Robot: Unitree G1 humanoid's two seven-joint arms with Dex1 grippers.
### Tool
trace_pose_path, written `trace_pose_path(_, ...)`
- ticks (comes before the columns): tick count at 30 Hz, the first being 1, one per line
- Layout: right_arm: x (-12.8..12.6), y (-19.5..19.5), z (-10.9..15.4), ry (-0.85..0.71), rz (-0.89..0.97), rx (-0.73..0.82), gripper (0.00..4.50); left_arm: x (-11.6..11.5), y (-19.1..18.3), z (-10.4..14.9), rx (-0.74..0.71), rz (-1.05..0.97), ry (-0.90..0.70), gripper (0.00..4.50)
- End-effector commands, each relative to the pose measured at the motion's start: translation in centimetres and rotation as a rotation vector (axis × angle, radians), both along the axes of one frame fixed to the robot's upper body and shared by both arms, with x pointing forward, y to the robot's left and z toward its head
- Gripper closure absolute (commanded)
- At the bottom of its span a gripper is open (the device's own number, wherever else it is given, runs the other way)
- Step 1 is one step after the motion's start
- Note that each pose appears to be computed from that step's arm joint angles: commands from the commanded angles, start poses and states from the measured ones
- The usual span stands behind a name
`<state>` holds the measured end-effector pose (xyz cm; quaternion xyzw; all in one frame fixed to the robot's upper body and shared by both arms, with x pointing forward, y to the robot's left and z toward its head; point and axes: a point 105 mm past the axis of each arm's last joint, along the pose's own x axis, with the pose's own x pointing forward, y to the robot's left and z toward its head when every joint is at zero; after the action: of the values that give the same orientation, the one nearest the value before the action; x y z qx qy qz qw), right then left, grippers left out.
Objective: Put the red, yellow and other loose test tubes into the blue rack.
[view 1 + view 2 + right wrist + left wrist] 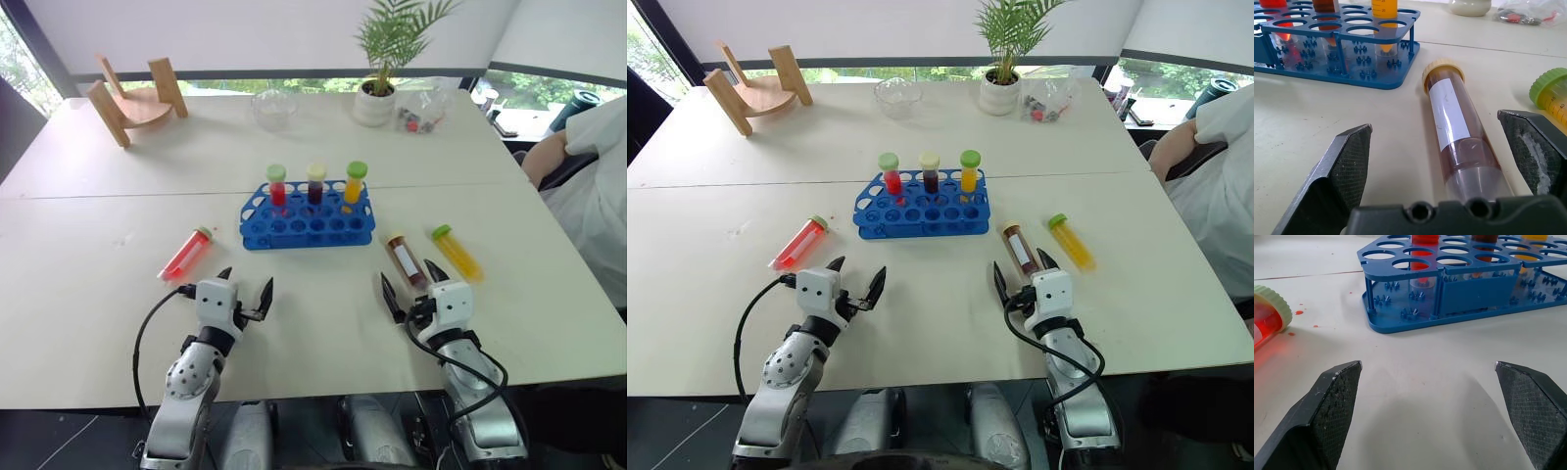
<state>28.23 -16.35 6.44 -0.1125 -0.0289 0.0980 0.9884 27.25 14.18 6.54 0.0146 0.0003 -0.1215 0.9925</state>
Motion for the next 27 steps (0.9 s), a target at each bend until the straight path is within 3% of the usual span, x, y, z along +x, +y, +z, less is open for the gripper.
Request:
trace_pose_path(1,-0.1,-0.2,0.9,-0.032,-0.003,0.002,0.0,-0.1,-0.3,1.0,-0.004,-0.013,-0.034,0.01)
trace_pose_path(12,-0.2,-0.4,1.5,-0.041,0.019,-0.03,0.0,-0.2,-0.4,1.6,0.025,-0.037,-0.043,0.01)
trace_pose_path(15,-0.5,-0.6,3.3,-0.053,0.072,-0.085,0.0,-0.2,-0.4,2.8,0.059,-0.126,-0.043,0.01)
trace_pose_path(18,-0.3,-0.9,6.6,-0.034,0.152,-0.115,0.0,-0.9,-1.0,4.9,0.066,-0.363,0.002,0.01)
trace_pose_path(24,2.0,-2.8,11.2,0.206,0.213,-0.198,0.0,-1.2,0.9,10.1,0.161,-0.686,0.067,0.01)
trace_pose_path(27,3.6,-4.8,12.5,0.418,0.181,-0.228,0.0,-1.1,1.8,12.3,0.186,-0.786,0.109,0.01)
